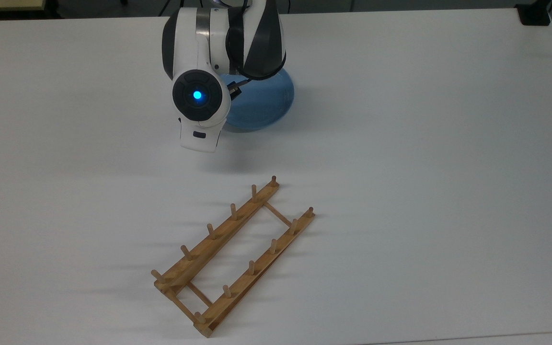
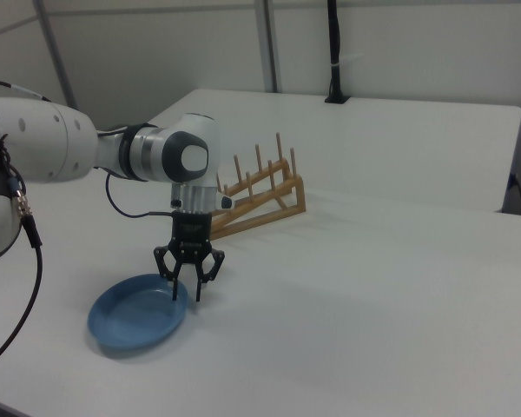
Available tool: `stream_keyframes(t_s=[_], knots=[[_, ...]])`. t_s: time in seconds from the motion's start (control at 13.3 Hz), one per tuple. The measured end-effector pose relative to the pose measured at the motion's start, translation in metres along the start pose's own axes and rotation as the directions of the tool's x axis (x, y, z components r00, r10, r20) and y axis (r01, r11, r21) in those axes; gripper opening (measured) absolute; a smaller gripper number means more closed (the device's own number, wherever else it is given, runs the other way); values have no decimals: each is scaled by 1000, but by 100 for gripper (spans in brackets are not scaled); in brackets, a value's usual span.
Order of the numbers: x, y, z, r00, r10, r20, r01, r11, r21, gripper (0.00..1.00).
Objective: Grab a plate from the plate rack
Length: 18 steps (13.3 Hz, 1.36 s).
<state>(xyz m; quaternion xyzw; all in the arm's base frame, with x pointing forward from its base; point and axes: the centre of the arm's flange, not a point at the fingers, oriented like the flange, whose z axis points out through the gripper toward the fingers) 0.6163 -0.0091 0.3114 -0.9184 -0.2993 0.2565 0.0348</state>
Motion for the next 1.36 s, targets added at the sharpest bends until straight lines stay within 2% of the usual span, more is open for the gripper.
stream_keyframes(t_s=[0.08,0.3,0.38,0.45,0.53,0.75,0.83,0.9,1.06,1.21,1.36], knots=[[-1,0,-4,1000,18,-7,-18,1000,-5,51],[-7,-2,-36,992,113,-63,-116,993,-35,83],[-12,-5,-51,986,143,-89,-147,988,-46,94],[-24,-12,-77,974,180,-135,-190,980,-64,100],[-34,-18,-94,965,203,-167,-217,973,-75,100],[-73,-56,-158,900,323,-293,-362,928,-89,100],[-86,-66,-175,866,374,-331,-420,904,-78,100],[-106,-81,-196,815,438,-380,-493,868,-57,100],[-125,-97,-216,762,486,-428,-550,834,-34,100],[-138,-111,-228,723,515,-460,-586,810,-14,100],[-144,-118,-232,698,540,-470,-611,791,2,100]])
